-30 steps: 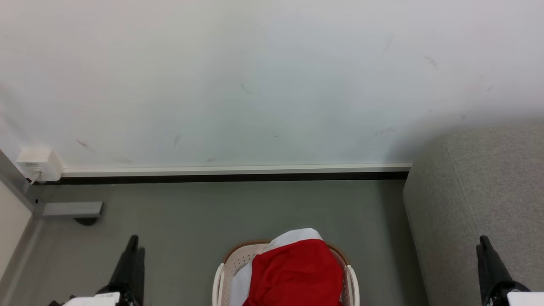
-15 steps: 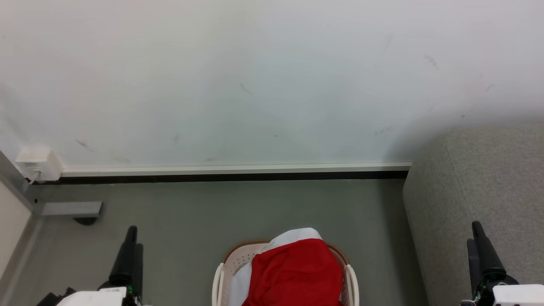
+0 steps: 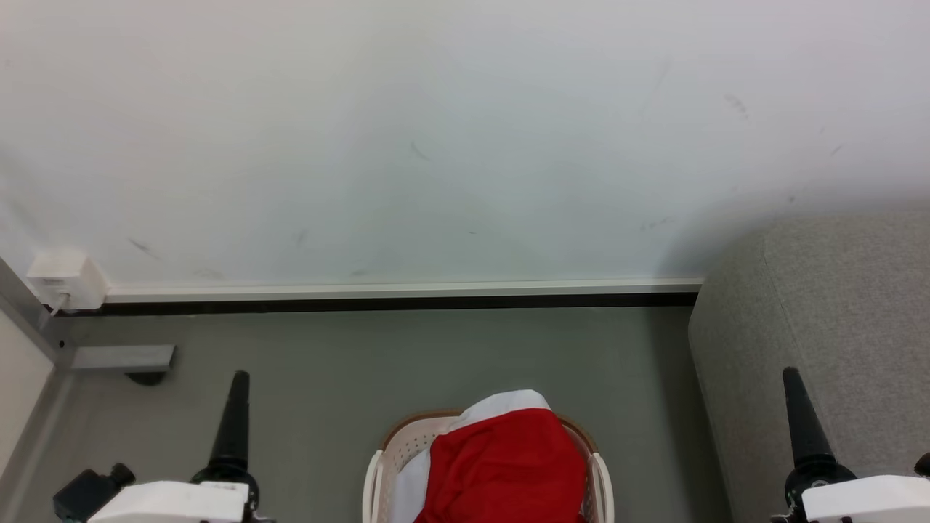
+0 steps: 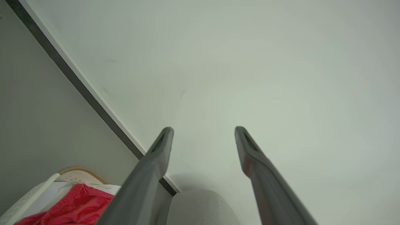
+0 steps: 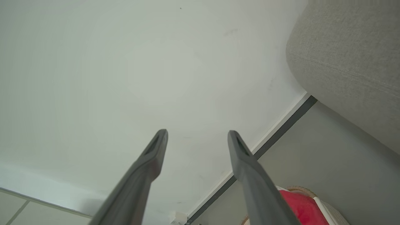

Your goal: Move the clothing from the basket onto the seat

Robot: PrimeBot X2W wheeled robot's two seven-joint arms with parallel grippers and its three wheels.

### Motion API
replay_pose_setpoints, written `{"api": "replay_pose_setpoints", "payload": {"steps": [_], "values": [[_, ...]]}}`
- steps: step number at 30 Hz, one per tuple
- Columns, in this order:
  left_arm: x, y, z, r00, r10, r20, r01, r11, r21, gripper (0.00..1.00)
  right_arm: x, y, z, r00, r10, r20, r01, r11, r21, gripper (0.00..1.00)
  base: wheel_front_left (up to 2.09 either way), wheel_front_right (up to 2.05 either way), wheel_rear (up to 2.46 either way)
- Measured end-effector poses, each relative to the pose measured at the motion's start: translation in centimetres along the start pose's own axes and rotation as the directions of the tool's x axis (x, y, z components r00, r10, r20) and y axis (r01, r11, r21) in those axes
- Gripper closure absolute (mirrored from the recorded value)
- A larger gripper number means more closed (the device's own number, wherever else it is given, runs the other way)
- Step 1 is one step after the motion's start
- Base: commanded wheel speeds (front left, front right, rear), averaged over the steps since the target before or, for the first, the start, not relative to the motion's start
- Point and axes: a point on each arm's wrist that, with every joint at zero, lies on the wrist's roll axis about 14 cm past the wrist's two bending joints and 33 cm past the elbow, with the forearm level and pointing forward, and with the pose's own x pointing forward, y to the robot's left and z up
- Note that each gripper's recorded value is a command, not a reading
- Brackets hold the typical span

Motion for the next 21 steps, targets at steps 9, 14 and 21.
{"api": "replay_pose_setpoints", "payload": {"steps": [9, 14, 21], "values": [[0.0, -0.1, -0.9, 1.0, 0.024, -0.019, -0.019, 0.97, 0.244, 0.0, 0.2, 0.9, -0.9, 0.999, 0.032, -0.028, -0.037, 0.98, -0.196, 0.0, 0.0, 0.0, 0.0], [0.0, 0.0, -1.1, 0.999, 0.033, -0.015, -0.026, 0.937, 0.348, 0.0, 0.2, 0.9, -1.0, 0.999, 0.036, -0.035, -0.045, 0.954, -0.295, 0.0, 0.0, 0.0, 0.0], [-0.1, 0.1, -1.3, 0.999, 0.044, -0.01, -0.035, 0.891, 0.452, 0.0, 0.1, 0.5, -0.8, 0.999, 0.03, -0.022, -0.037, 0.917, -0.397, 0.0, 0.0, 0.0, 0.0]]}}
